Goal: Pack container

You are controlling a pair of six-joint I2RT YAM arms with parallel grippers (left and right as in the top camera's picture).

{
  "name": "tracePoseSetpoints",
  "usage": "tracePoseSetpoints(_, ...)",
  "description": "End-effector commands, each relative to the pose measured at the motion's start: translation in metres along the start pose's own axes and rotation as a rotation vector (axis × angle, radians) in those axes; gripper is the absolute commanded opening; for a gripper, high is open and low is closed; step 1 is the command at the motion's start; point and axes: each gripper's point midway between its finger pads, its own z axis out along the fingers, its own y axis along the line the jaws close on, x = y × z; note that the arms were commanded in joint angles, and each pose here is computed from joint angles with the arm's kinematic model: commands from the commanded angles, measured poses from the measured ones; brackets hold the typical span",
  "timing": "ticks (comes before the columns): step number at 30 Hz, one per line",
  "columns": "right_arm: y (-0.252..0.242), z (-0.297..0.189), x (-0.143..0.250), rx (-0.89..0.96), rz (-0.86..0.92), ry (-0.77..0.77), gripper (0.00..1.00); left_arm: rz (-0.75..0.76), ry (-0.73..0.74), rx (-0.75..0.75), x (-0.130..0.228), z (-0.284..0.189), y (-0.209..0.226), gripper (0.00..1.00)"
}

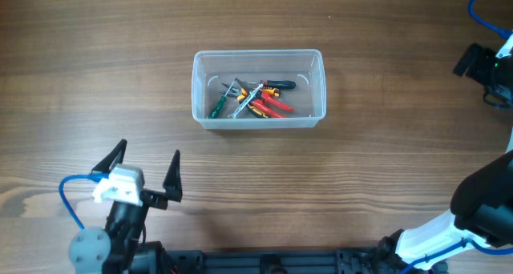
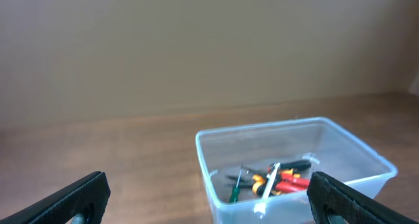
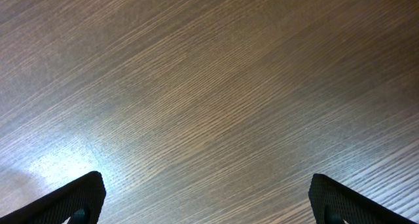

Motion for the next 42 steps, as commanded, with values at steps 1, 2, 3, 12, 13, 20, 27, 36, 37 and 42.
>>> tracePoseSetpoints(1,0.003,0.001,0.0,-0.01,0.014,0.002,1.0,-0.036,0.018,-0.032,0.015,0.005,0.007,1.0)
tracePoseSetpoints(2,0.003,0.001,0.0,-0.01,0.015,0.002,1.0,-0.037,0.021,-0.036,0.018,0.006,0.008,1.0)
tracePoseSetpoints(3,0.003,0.001,0.0,-0.01,0.015,0.002,1.0,-0.037,0.023,-0.036,0.019,0.007,0.008,1.0)
tracePoseSetpoints(12,0.003,0.001,0.0,-0.01,0.015,0.002,1.0,-0.02,0.062,-0.024,0.058,0.024,0.011,1.0)
tracePoseSetpoints(13,0.003,0.001,0.0,-0.01,0.015,0.002,1.0,-0.021,0.067,-0.025,0.063,0.025,0.011,1.0)
tracePoseSetpoints(20,0.003,0.001,0.0,-0.01,0.015,0.002,1.0,-0.035,0.118,-0.025,0.094,0.032,0.013,1.0)
tracePoseSetpoints(27,0.003,0.001,0.0,-0.01,0.014,0.002,1.0,-0.035,0.128,-0.051,0.101,0.033,0.018,1.0)
tracePoseSetpoints(36,0.003,0.001,0.0,-0.01,0.015,0.002,1.0,0.035,-0.014,-0.053,0.071,0.037,0.019,1.0)
tracePoseSetpoints(37,0.003,0.001,0.0,-0.01,0.015,0.002,1.0,0.067,-0.065,-0.053,0.06,0.037,0.019,1.0)
tracePoseSetpoints(42,0.003,0.001,0.0,-0.01,0.014,0.002,1.0,0.108,-0.134,-0.057,0.047,0.037,0.019,1.0)
